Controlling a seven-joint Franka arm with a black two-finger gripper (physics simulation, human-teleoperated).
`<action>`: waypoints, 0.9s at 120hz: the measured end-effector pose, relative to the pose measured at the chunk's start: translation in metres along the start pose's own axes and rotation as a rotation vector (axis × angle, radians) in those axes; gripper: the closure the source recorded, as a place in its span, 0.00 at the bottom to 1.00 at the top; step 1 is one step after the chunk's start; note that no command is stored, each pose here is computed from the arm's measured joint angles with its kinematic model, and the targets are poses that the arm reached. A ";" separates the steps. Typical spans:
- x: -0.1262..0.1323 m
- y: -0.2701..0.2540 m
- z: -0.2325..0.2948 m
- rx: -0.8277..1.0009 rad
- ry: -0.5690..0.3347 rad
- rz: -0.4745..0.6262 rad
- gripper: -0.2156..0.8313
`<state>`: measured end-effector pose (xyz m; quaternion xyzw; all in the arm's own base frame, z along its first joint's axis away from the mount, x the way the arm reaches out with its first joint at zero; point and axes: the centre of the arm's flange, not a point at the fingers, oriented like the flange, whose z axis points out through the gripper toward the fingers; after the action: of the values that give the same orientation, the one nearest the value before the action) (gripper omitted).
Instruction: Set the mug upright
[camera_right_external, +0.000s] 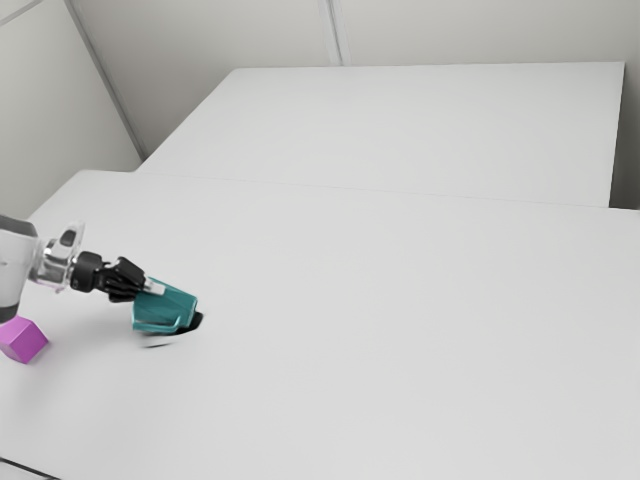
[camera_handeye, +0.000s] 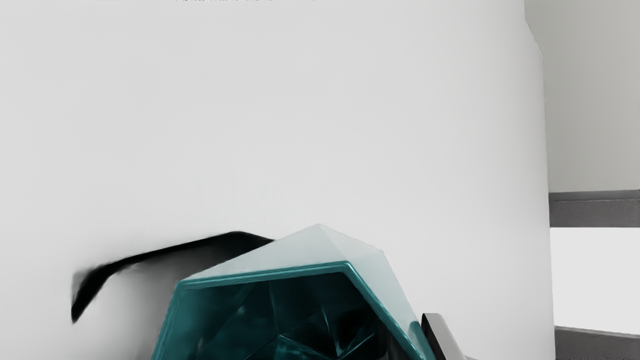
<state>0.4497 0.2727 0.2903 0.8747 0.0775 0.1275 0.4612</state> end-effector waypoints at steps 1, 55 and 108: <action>0.000 0.001 0.001 0.000 -0.001 0.001 0.91; 0.089 0.136 0.046 0.138 -0.168 0.264 0.95; 0.184 0.234 0.228 0.780 -0.497 0.676 0.95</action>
<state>0.6974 0.0082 0.3874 0.9600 -0.2762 0.0203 0.0420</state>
